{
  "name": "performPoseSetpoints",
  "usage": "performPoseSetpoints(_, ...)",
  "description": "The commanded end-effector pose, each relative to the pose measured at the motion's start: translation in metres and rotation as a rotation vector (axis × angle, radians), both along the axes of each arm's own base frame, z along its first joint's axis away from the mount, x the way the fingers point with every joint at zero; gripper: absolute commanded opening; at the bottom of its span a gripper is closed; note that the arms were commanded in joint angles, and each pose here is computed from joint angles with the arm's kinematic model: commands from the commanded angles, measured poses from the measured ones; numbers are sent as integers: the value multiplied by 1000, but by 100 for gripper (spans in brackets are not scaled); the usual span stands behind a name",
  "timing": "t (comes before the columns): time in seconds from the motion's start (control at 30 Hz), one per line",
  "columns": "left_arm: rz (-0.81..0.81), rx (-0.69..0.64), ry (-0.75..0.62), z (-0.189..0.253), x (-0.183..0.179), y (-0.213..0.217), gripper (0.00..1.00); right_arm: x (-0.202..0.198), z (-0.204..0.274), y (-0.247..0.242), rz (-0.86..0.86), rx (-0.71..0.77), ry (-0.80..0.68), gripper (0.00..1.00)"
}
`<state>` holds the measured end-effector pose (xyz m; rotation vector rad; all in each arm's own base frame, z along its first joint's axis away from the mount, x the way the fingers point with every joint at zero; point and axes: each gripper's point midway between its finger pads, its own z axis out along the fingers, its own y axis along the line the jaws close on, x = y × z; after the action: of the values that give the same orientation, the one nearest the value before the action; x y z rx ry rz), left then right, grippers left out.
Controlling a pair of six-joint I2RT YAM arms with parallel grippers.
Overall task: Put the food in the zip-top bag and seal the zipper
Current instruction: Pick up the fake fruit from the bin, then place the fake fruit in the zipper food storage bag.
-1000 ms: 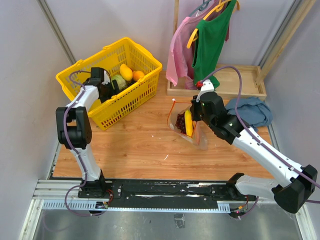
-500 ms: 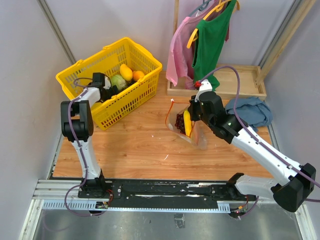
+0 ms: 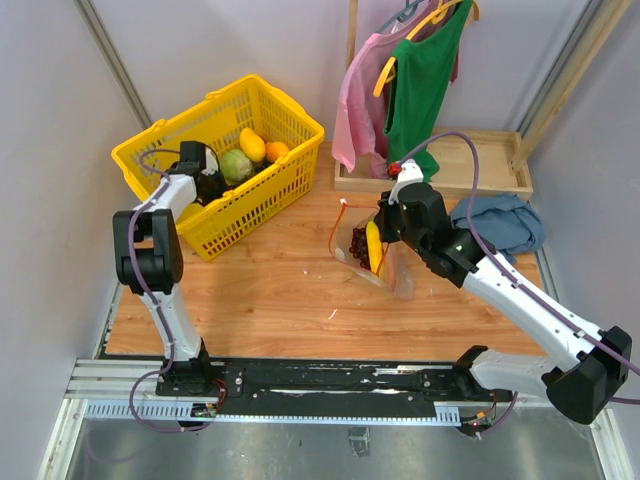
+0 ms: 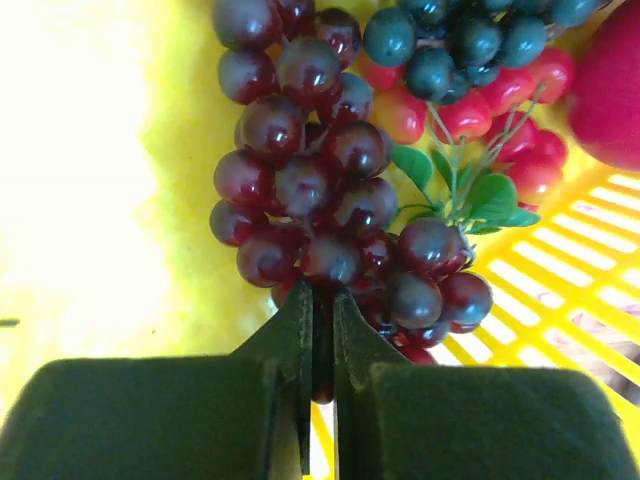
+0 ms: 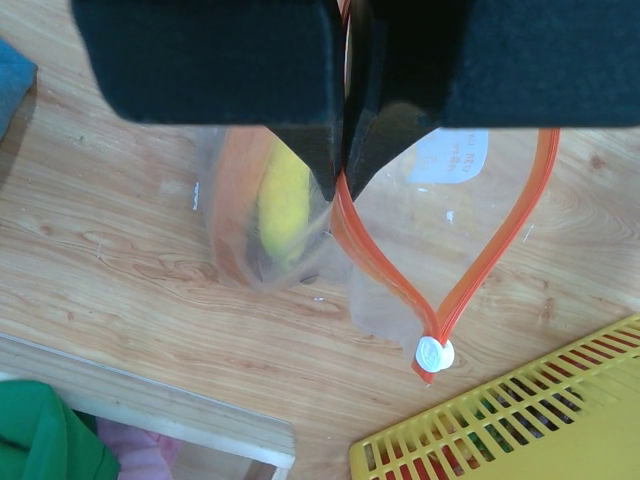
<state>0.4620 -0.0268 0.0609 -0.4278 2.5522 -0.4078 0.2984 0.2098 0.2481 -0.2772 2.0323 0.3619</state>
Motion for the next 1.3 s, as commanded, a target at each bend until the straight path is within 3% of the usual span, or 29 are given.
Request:
performPoseSetpoints(0.0,29,86,-110,52,-3,15,0,1,9,3,8,25,-23,1)
performPoseSetpoints(0.33,87,156,-259,127,-14,28,0,-2,10,7,25,28,-18,1)
performPoseSetpoints(0.63,90,131,-501,225,-31,22,0,-4,11,10,34,32,-19,1)
performPoseSetpoints(0.97,-45,-1,-730,317,-76,-18,0,-5,13,14,45,38,-22,1)
performPoseSetpoints(1.27,-284,-191,-840,358,-125,-104,0,-6,16,21,67,67,-20,1)
